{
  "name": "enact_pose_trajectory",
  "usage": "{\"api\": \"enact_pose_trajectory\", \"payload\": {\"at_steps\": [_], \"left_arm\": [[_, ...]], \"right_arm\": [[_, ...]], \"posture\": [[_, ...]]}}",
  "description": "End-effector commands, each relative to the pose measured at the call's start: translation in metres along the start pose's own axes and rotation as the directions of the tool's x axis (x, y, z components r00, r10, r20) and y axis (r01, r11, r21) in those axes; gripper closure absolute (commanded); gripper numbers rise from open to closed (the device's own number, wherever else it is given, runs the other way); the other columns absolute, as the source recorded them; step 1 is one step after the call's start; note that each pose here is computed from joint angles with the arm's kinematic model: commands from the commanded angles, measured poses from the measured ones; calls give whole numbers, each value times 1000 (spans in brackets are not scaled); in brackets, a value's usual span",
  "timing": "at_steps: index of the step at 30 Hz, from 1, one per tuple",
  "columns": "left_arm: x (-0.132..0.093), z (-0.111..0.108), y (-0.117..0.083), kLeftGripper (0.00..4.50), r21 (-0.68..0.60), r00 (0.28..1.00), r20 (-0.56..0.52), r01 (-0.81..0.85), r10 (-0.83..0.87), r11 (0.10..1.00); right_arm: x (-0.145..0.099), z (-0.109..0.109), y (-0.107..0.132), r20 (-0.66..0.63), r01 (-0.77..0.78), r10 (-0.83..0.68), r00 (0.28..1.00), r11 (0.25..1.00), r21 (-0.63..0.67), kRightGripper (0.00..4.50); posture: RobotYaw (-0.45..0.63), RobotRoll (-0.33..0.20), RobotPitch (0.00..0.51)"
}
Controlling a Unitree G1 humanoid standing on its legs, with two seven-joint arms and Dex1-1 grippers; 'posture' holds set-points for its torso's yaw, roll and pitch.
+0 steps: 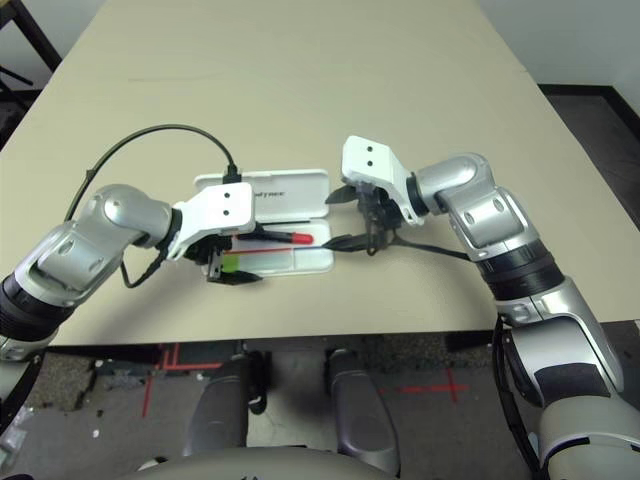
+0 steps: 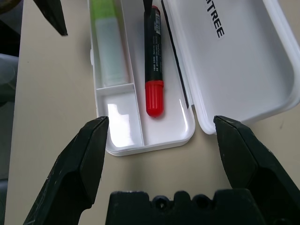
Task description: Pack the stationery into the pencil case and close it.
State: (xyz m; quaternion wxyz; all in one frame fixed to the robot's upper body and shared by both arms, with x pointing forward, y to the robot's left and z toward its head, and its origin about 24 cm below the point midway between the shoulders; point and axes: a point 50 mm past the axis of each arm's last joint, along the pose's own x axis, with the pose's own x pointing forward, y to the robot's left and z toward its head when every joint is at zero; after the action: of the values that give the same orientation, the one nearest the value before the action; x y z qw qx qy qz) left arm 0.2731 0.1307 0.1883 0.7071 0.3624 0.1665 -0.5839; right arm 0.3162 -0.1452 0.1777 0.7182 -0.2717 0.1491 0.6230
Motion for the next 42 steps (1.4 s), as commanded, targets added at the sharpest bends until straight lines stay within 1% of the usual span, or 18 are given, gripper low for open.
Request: {"api": "enact_pose_trajectory", "payload": {"at_steps": [1, 6, 9, 13, 16, 18, 19, 22, 23, 25, 28, 33, 37, 42], "left_arm": [[-22, 6, 3, 14, 10, 999, 25, -24, 24, 1000], [-51, 7, -3, 14, -11, 998, 61, -24, 24, 1000], [-62, 8, -5, 14, -27, 996, 75, -43, 45, 999], [-65, 8, -4, 14, -39, 994, 88, -62, 65, 997], [-61, 7, -5, 14, -45, 994, 87, -63, 67, 997], [-59, 5, -5, 14, -48, 994, 83, -64, 68, 997], [-58, 4, -5, 14, -49, 994, 82, -64, 68, 997], [-54, 4, -5, 14, -52, 994, 82, -63, 67, 997], [-54, 3, -6, 14, -53, 995, 81, -61, 65, 997], [-52, 2, -6, 14, -52, 995, 75, -57, 61, 997], [-51, 1, -5, 14, -50, 996, 71, -55, 58, 997], [-49, 1, -5, 14, -44, 996, 70, -46, 49, 998], [-48, 1, -5, 14, -41, 996, 69, -45, 48, 998], [-46, 0, -3, 14, -37, 997, 67, -46, 49, 998]], "right_arm": [[0, -1, 1, -18, -10, 10, 1000, 1000, -5, 0], [-4, -6, 4, -53, -8, 9, 999, 999, 35, 0], [-5, -7, 6, -54, 0, 3, 999, 998, 58, 0], [-8, -3, 10, -1, 3, -3, 1000, 993, 120, 0], [-12, 1, 11, 34, 51, -59, 998, 978, 203, 0], [-15, 2, 11, 25, 97, -107, 994, 962, 253, 0], [-17, 1, 12, -2, 134, -140, 990, 944, 302, 0], [-18, 2, 17, -72, 238, -234, 970, 835, 496, 0], [-18, 4, 19, -92, 262, -252, 963, 811, 523, 0], [-21, 1, 22, -178, 360, -314, 933, 779, 513, 0], [-22, -9, 28, -289, 481, -385, 876, 721, 499, 0], [-18, -14, 39, -354, 553, -426, 833, 658, 510, 0], [-18, -19, 44, -397, 610, -463, 792, 599, 519, 0], [-13, -24, 50, -420, 629, -468, 778, 575, 524, 0]], "posture": [[-46, 0, 177], [-54, 0, 181], [-54, 0, 184], [-53, 0, 186], [-56, 0, 191], [-56, 0, 192], [-60, 0, 198], [-72, 0, 206], [-75, 0, 207], [-81, 0, 210], [-94, 0, 216], [-101, 0, 219], [-109, 0, 219], [-113, 0, 216]]}}
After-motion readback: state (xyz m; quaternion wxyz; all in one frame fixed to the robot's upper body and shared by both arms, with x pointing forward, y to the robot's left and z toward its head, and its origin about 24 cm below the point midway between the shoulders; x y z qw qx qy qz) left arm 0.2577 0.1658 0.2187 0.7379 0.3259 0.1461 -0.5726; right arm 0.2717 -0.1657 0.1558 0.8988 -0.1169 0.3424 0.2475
